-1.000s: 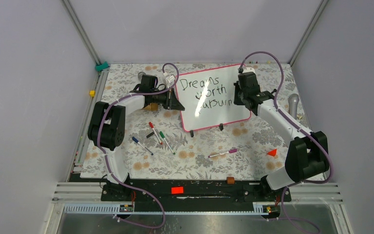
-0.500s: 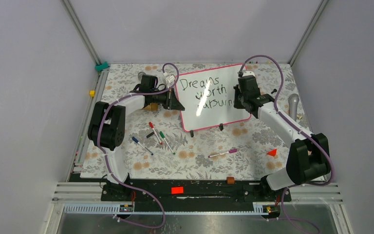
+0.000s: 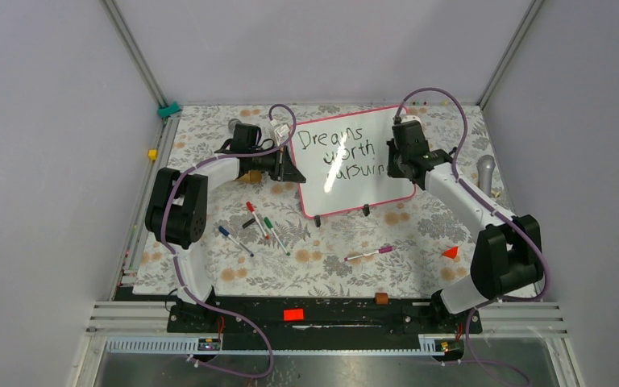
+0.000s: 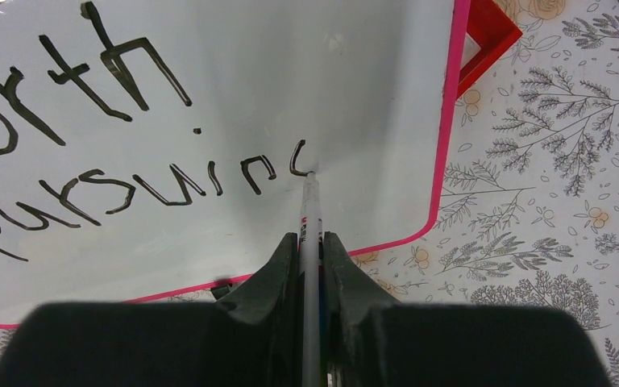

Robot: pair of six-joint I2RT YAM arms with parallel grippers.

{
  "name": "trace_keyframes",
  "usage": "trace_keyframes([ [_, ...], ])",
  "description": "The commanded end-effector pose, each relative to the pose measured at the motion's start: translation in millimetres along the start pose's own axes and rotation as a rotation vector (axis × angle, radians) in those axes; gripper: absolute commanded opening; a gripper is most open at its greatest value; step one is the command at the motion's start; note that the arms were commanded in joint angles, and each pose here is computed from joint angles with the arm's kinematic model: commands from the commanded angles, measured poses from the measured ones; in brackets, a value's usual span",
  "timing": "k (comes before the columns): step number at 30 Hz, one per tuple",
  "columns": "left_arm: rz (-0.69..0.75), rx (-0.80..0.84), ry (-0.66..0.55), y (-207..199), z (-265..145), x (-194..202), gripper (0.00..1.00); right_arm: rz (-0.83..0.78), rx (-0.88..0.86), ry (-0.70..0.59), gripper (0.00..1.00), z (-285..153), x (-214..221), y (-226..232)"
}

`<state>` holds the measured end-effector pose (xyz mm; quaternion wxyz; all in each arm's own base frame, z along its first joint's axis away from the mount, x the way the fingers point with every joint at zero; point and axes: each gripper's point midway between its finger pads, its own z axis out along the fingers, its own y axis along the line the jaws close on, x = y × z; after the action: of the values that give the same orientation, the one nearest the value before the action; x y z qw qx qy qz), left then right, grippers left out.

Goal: Write a sentence on the whiteboard

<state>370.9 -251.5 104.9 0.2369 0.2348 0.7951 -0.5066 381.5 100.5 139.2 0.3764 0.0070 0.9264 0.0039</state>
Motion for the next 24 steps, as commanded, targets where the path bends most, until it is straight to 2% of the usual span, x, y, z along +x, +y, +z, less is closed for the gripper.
trace_keyframes([
  [1, -0.138, -0.258, 0.219, 58.1, 13.0, 88.0, 0.00, 0.018, 0.026, -0.081, 0.00, 4.2, -33.7, -3.0],
  [14, -0.142, -0.257, 0.224, 57.8, 13.1, 88.6, 0.00, 0.029, 0.006, -0.099, 0.00, 4.2, -47.1, 1.1],
  [24, -0.140, -0.254, 0.224, 57.4, 13.2, 88.9, 0.00, 0.025, 0.020, -0.034, 0.00, 8.5, -11.8, -6.0],
])
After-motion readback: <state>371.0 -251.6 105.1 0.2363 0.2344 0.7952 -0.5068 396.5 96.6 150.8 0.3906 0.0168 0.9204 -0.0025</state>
